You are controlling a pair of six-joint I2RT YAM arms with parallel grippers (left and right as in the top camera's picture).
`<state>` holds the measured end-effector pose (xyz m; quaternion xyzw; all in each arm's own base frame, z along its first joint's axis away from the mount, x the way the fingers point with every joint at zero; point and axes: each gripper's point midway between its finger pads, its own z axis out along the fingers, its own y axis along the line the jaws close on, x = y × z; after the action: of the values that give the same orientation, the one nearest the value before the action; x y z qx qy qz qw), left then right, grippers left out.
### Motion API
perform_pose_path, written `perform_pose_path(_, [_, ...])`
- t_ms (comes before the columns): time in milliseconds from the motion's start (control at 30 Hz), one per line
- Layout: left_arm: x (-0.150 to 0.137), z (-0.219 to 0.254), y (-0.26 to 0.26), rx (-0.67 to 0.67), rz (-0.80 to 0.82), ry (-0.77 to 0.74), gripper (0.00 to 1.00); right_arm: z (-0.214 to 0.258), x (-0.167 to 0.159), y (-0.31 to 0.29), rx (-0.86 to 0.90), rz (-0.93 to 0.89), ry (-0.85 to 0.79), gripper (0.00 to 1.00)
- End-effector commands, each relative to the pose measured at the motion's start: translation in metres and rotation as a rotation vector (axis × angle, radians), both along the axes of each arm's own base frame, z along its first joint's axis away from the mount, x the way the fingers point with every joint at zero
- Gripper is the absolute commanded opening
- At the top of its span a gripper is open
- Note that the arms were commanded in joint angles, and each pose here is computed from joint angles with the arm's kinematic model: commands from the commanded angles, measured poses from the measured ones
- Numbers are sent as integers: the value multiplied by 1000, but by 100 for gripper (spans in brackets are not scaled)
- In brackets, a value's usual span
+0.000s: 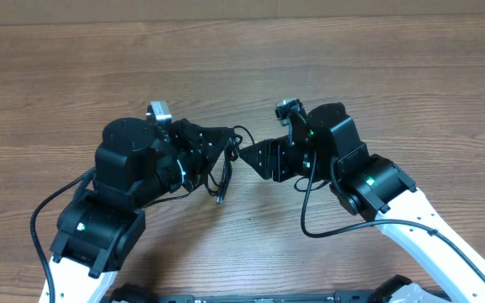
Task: Untangle cables
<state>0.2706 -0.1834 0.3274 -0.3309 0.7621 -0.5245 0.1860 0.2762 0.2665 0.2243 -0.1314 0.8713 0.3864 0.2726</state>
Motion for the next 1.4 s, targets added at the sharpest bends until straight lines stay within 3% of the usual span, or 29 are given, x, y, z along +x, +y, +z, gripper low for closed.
perform_pose_path(0, [-7,16,-2,-32,-26,-35,4,6,0,2,6,13,-28,55])
perform_pose_path(67, [-6,16,-2,-30,-22,-34,4,18,-14,16,63,154,-69,57])
perform_pose_path(133, [-6,16,-2,-30,-22,-33,4,31,-26,26,126,257,-100,66])
perform_pose_path(333, [-12,17,-8,-64,-55,-9,4,49,-22,39,150,295,-244,73])
perform_pose_path(400, [-14,18,-9,-72,-67,-3,4,49,-15,36,131,259,-263,64])
perform_pose_path(533, [-13,18,-9,-72,-63,-3,4,47,-17,36,127,260,-250,4])
perform_pose_path(667, [2,5,12,77,36,-67,4,63,-67,48,286,517,-154,4])
perform_pose_path(800, [5,-34,47,250,192,37,4,89,-118,45,463,799,-94,4])
perform_pose_path(833, [3,-39,49,265,194,60,4,88,-116,45,456,793,-99,4])
perform_pose_path(900, [0,-48,46,275,174,97,4,58,-76,47,283,564,-139,4])
perform_pose_path(1033, [-3,-59,48,301,171,144,4,40,-38,37,202,272,-19,4])
perform_pose_path(1100, [-3,-64,49,313,172,161,4,55,-44,43,272,316,-11,4])
perform_pose_path(1267, [4,-78,48,341,175,203,4,114,-110,48,525,766,-81,4])
perform_pose_path(1333, [5,-83,47,349,172,218,4,117,-117,46,540,816,-92,4])
perform_pose_path(1367, [5,-85,46,353,163,222,4,114,-117,46,533,813,-90,10])
